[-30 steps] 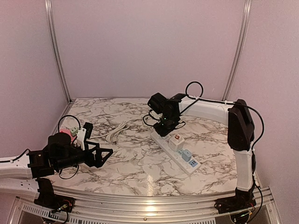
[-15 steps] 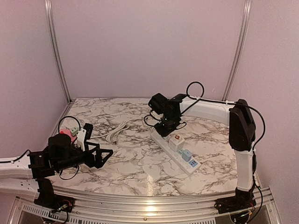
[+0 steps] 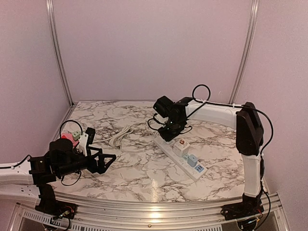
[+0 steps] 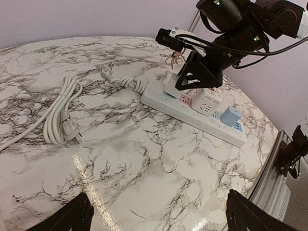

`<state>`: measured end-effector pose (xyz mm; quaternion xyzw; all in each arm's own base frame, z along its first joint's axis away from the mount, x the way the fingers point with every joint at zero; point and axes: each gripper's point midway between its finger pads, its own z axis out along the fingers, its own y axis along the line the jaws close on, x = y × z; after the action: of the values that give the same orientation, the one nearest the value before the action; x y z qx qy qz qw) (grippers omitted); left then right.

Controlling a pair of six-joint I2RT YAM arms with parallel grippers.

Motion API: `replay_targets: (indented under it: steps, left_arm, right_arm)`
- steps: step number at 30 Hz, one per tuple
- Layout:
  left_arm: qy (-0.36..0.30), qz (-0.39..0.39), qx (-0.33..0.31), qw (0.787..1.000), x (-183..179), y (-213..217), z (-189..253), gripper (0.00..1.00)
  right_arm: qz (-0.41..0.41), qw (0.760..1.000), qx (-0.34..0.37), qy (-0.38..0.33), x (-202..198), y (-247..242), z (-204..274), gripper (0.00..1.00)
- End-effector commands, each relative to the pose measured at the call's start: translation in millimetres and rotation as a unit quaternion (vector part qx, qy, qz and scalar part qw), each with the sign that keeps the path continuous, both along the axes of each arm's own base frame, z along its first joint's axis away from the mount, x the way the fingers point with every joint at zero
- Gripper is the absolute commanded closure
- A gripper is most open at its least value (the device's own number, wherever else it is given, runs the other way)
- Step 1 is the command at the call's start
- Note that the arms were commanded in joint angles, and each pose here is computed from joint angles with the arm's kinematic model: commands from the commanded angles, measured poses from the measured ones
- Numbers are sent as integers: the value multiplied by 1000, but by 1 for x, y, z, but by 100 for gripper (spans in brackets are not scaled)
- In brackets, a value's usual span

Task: Insert the plug
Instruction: Insert the plug into the socket slot.

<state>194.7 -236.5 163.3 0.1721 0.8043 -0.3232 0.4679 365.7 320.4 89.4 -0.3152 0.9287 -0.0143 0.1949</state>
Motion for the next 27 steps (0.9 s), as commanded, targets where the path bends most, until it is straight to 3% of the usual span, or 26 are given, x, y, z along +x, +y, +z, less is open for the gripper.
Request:
replay_targets:
  steps: [1,27]
  left_arm:
    - [-5,1,-8,1000,1,1,1,1]
    - [-2,2,-13,1000,-1,2,2,1]
  right_arm:
    - [-4,1000,-8,7,0,-4,-6,100]
    - [-34,993,-51,101,-17,-50,-102,100]
